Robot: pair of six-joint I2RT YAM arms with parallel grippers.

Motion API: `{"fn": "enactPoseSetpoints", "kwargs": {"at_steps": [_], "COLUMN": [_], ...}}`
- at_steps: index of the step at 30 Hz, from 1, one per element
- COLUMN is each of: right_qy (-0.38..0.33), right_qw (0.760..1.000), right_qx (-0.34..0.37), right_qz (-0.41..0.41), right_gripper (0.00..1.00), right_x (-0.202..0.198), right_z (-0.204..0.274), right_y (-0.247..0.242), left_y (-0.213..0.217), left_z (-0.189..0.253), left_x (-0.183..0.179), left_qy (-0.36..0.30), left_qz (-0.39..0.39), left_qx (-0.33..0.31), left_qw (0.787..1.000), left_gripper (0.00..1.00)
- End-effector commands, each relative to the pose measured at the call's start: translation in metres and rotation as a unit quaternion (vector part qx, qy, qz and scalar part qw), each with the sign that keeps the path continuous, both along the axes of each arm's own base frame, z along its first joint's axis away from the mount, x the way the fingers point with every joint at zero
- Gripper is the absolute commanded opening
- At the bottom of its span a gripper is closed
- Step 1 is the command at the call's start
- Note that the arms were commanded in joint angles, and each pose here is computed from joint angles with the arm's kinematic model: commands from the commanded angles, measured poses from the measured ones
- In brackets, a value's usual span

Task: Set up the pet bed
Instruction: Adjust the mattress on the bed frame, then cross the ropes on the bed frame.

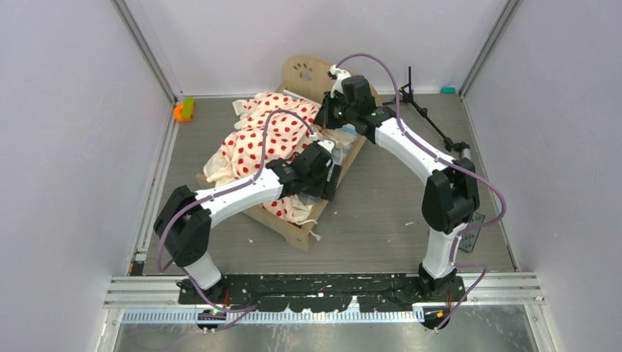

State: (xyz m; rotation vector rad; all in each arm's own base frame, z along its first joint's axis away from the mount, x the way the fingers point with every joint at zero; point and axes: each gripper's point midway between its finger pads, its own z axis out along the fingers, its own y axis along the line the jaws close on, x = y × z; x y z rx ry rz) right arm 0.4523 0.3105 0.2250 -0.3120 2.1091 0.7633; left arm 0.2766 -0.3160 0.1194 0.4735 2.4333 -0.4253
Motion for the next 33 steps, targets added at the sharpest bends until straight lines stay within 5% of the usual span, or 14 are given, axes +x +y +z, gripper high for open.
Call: {"fn": "enactPoseSetpoints", "kwargs": {"at_steps": [1, 7, 13, 27, 30, 33], "right_qy": [-0.025, -0.028, -0.028, -0.024, -0.021, -0.021], "right_qw": [0.999, 0.999, 0.999, 0.999, 0.999, 0.999], "right_qx": [0.014, 0.016, 0.015, 0.018, 0.019, 0.02], "right_qz": [0.013, 0.015, 0.014, 0.015, 0.017, 0.017], "right_gripper": [0.0, 0.0, 0.0, 0.0, 0.0, 0.0], "right_x": [0.006, 0.006, 0.006, 0.005, 0.004, 0.004], "right_z": [0.017, 0.02, 0.02, 0.019, 0.017, 0.018], "right_y": [0.005, 0.006, 0.005, 0.006, 0.007, 0.007], "left_y": [-0.002, -0.01, -0.017, -0.034, -0.038, -0.042], "left_z": [0.01, 0.002, 0.006, 0.025, 0.027, 0.024], "left_x": [0.015, 0.007, 0.0, -0.014, -0.017, -0.019], "left_qy": [-0.027, -0.001, 0.01, 0.029, 0.031, 0.042], "left_qz": [0.011, -0.003, -0.016, -0.049, -0.057, -0.065], "left_qx": [0.005, -0.011, -0.033, -0.086, -0.095, -0.098], "left_qw": [1.0, 1.0, 0.999, 0.995, 0.993, 0.992], "left_gripper": [0.78, 0.75, 0.51, 0.16, 0.16, 0.33]}}
